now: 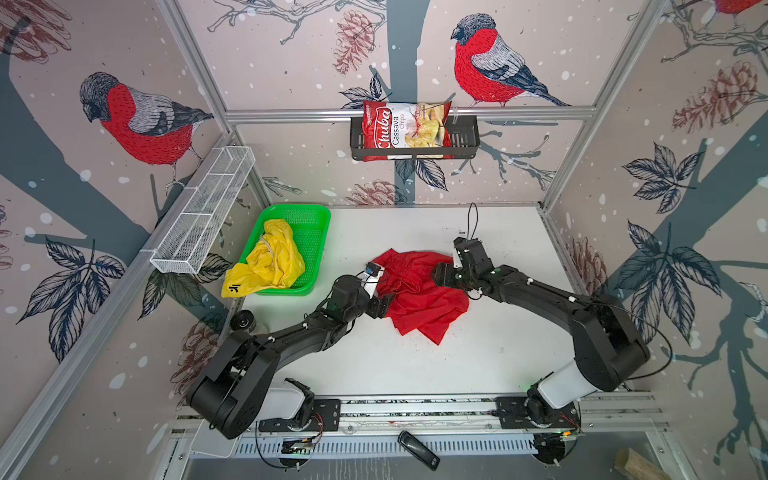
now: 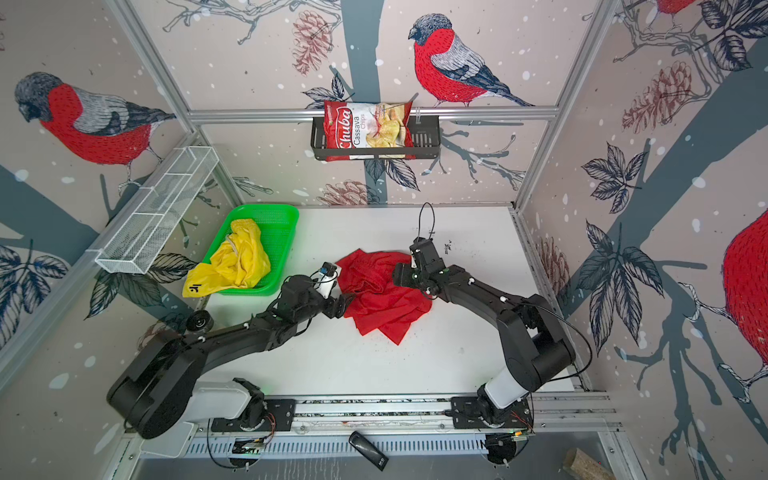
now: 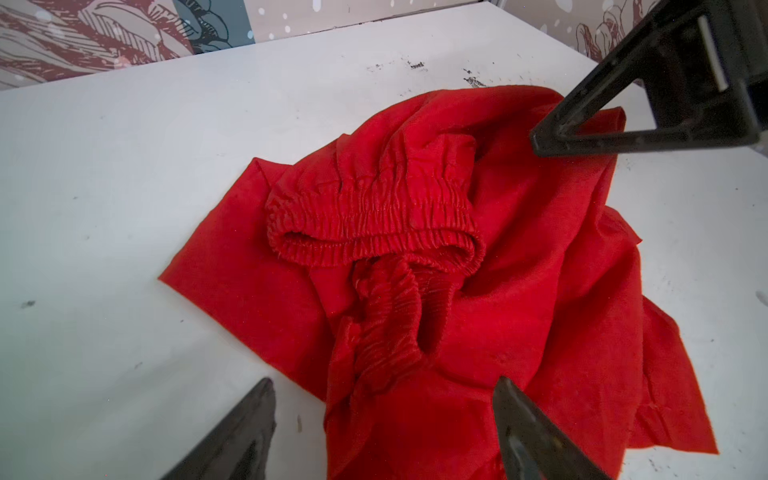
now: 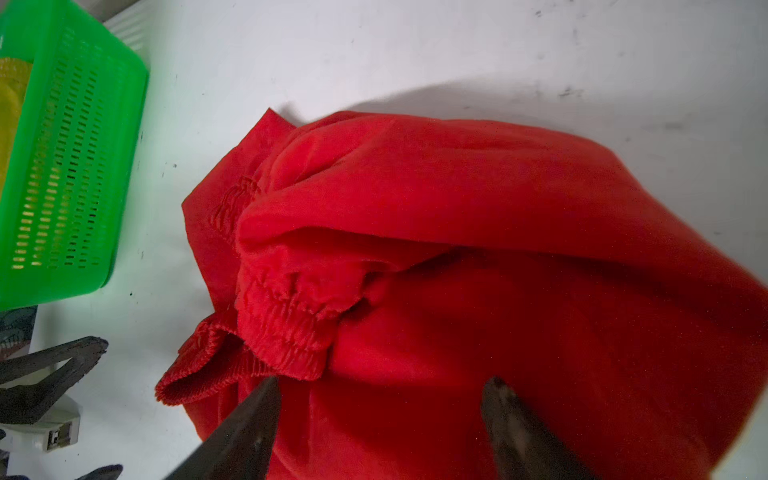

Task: Fold and stack the shorts

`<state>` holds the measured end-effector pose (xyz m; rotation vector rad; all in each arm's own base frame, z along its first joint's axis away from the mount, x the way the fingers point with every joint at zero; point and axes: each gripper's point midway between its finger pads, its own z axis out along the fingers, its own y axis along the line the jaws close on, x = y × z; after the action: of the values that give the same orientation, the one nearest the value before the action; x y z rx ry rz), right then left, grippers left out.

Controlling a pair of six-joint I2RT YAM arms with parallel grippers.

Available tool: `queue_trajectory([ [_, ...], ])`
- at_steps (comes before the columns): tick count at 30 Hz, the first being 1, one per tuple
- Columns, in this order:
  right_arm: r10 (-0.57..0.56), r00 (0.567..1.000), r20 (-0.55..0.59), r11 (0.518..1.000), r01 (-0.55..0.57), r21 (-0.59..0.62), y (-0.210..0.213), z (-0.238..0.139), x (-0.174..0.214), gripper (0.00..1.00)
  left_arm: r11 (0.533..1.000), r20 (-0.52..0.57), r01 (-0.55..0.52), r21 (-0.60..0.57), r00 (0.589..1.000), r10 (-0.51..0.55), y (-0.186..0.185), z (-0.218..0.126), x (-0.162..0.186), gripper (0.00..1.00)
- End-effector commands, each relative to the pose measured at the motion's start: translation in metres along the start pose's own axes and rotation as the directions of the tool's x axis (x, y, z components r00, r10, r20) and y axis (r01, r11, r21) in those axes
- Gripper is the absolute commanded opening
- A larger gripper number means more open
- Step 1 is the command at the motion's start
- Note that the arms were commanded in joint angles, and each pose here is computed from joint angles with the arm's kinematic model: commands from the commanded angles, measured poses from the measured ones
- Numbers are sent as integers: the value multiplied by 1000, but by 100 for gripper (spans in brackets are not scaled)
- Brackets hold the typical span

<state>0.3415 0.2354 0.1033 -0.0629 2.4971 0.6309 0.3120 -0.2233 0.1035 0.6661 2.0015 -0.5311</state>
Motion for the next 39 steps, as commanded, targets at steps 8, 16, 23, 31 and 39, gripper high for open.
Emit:
queue_trajectory([
  [8, 75, 997, 22, 997, -75, 2, -33, -15, 9, 78, 991, -51, -123, 47, 991, 125, -7, 32, 3, 82],
  [16, 130, 991, 18, 990, -131, 44, -59, -23, 26, 79, 993, -135, -107, -41, 986, 100, 12, 53, 12, 55],
  [23, 160, 987, 0, 986, -160, 49, -64, -16, 36, 79, 991, -60, -99, -87, 994, 94, 14, 33, -29, 7],
  [31, 103, 994, 34, 987, -98, -124, -2, 12, 10, 70, 982, 139, -143, -120, 977, 159, 3, -28, -142, 0],
  [39, 24, 983, 184, 928, 46, -370, 95, 22, -60, 75, 928, 236, -279, -246, 912, 336, 0, -101, -287, 0],
])
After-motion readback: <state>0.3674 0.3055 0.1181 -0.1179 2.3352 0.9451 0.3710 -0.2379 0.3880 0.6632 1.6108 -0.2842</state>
